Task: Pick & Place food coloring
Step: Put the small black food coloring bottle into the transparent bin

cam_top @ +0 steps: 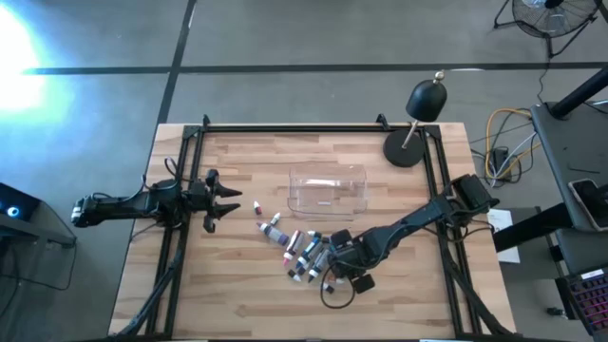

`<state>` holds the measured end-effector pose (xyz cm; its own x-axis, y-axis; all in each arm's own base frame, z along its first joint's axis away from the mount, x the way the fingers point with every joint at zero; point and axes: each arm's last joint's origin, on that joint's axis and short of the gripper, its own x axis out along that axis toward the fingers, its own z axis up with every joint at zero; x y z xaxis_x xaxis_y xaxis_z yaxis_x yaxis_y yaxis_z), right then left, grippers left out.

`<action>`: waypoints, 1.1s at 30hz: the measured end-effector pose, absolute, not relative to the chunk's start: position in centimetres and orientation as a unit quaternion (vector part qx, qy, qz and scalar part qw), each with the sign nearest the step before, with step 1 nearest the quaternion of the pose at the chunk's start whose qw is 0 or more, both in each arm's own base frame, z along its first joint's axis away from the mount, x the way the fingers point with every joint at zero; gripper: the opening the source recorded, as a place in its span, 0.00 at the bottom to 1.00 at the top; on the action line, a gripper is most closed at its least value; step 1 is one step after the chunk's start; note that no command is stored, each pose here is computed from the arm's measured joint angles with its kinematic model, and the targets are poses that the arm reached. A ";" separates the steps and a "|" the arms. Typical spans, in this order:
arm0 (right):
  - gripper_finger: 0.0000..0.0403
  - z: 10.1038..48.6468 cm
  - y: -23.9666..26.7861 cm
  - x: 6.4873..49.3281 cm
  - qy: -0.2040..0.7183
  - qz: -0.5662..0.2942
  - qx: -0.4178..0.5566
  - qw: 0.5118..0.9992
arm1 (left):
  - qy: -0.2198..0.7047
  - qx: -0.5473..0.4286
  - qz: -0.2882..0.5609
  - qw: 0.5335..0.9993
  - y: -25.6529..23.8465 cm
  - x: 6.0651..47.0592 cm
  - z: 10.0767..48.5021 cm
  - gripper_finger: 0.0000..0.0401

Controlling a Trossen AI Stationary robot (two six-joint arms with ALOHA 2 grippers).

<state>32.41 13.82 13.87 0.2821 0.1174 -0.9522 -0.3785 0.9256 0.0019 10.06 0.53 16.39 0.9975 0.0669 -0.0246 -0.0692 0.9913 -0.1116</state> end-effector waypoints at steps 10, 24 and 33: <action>0.21 13.8 13.8 32.3 0.581 0.156 -0.111 0.791 | 0.010 -0.056 0.034 0.998 0.5 10.1 16.4 0.38; 0.13 19.3 13.4 32.0 0.598 0.067 -0.062 0.796 | 0.010 -0.056 0.034 0.998 0.5 10.1 16.4 0.38; 0.14 29.6 8.2 29.8 0.392 -0.274 0.038 0.877 | 0.011 -0.056 0.034 0.998 0.5 10.1 16.4 0.38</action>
<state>29.79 8.23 29.59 0.5420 -0.4509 -0.7092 0.5105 0.8470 -0.1484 10.06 0.53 16.39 0.9975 0.0668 -0.0250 -0.0692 0.9913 -0.1117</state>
